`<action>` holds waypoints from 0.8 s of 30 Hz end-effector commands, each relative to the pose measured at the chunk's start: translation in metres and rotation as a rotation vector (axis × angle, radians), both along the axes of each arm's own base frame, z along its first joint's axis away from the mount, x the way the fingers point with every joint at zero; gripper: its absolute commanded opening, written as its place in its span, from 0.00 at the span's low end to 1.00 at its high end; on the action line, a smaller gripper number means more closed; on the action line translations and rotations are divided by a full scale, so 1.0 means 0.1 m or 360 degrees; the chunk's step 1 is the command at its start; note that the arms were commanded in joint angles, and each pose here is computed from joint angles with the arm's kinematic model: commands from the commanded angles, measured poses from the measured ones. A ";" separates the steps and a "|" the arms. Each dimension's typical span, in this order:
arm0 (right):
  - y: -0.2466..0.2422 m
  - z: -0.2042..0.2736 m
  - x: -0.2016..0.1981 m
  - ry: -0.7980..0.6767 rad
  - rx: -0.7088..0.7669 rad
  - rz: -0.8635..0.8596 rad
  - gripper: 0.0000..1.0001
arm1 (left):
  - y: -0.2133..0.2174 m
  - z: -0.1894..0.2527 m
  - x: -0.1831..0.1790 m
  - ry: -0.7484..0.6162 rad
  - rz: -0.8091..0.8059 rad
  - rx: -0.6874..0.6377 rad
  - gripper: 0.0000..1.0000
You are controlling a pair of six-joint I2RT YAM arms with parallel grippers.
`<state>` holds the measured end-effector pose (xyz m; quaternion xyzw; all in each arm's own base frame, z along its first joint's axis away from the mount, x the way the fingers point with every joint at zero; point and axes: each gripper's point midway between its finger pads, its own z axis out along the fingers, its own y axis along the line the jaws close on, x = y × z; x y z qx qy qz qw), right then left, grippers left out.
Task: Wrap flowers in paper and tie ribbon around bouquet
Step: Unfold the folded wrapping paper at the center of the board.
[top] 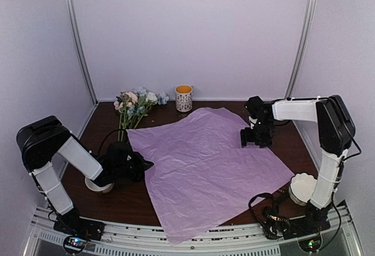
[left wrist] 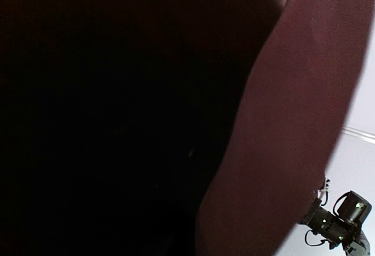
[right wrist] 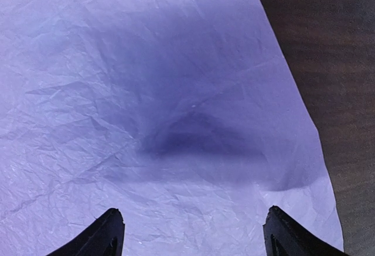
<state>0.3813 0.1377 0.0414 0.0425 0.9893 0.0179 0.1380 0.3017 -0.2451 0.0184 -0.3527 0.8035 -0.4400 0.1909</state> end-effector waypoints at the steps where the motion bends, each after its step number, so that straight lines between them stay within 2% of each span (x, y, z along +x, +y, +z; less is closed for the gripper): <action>1: 0.20 0.13 0.30 -0.0061 0.0035 0.0039 0.83 | 0.17 0.15 0.15 -0.0103 0.0190 0.0045 0.00; 3: 0.24 0.11 0.44 -0.0056 0.0027 0.0049 0.83 | 0.16 0.19 0.20 -0.0132 0.0186 0.0094 0.00; 6: 0.35 0.04 0.62 -0.0016 0.0031 0.0064 0.83 | -0.14 0.29 0.25 -0.0150 -0.0102 0.0209 0.00; 7: 0.38 0.01 0.66 0.0005 0.0038 0.0072 0.83 | -0.22 0.30 0.24 -0.0131 -0.0185 0.0246 0.08; 10: 0.38 -0.05 0.81 0.0032 0.0002 0.0078 0.82 | -0.32 0.46 0.23 -0.0190 -0.0311 0.0275 0.66; 11: 0.35 -0.08 0.86 0.0030 -0.0010 0.0067 0.82 | -0.31 0.48 0.21 -0.0192 -0.0335 0.0317 0.80; 12: 0.33 -0.10 0.91 0.0036 -0.0015 0.0058 0.82 | -0.28 0.50 0.19 -0.0178 -0.0354 0.0362 0.90; 13: 0.29 -0.12 0.96 0.0044 -0.0020 0.0044 0.82 | -0.25 0.54 0.17 -0.0188 -0.0368 0.0400 0.95; 15: 0.22 -0.11 1.07 0.0041 -0.0038 0.0023 0.82 | -0.15 0.61 0.13 -0.0205 -0.0355 0.0490 0.98; 18: 0.13 -0.06 1.18 0.0031 -0.0066 0.0015 0.79 | 0.06 0.91 0.14 -0.0373 -0.0339 0.0745 0.98; 21: 0.07 0.26 1.20 -0.0030 -0.0138 0.0033 0.77 | 0.30 1.41 0.25 -0.0629 -0.0331 0.1175 0.98; 24: -0.04 0.67 0.99 -0.0132 -0.0209 0.0051 0.77 | 0.50 1.78 0.40 -0.0809 -0.0351 0.1525 0.98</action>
